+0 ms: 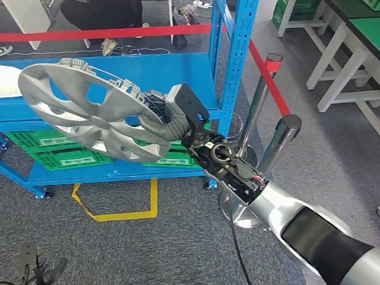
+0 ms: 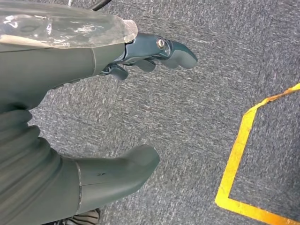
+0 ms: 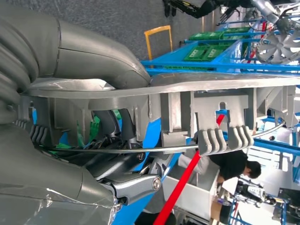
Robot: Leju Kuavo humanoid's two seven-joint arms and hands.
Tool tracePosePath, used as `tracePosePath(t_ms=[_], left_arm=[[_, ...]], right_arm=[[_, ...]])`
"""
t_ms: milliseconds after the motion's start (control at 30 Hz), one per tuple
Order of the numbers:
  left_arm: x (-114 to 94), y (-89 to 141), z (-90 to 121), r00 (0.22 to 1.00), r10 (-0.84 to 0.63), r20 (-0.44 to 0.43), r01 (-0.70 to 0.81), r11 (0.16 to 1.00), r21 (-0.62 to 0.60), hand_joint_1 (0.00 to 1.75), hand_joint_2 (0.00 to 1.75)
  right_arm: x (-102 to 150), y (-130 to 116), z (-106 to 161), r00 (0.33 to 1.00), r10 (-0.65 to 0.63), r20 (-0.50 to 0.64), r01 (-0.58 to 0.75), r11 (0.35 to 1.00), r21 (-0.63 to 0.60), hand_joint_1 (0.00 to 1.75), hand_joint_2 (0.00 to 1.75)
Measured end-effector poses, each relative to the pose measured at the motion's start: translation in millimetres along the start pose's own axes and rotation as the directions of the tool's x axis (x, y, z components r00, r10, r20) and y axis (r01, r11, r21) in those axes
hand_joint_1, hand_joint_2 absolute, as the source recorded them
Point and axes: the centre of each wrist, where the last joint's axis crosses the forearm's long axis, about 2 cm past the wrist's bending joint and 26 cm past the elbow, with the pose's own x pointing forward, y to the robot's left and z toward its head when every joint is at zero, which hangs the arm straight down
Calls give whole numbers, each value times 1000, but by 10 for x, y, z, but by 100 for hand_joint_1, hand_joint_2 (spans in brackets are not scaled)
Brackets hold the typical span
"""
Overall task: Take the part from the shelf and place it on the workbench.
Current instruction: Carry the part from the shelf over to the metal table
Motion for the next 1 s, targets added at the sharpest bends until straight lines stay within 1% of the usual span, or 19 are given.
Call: tracePosePath(t_ms=[367,567,700,833,1000], left_arm=[[156,153,-105,999,-5,44,4,1000,27,0,175],[169,144,-108,999,-8,54,6,1000,29,0,175],[86,78,-57,999,-7,54,6,1000,18,0,175],[-39,15,16,999,-12,32,12,1000,-6,0,175],[-186,-102,118,1000,-19,6,19,998,-61,0,175]], right_arm=[[79,-71,-78,999,27,31,-27,999,17,175,175],[60,-82,-88,999,31,23,-31,999,13,175,175],[19,-75,-67,999,33,14,-33,999,8,175,175],[-62,-57,-10,999,34,-9,-34,999,-6,175,175],[-155,-61,52,996,90,-6,-90,993,-76,175,175]])
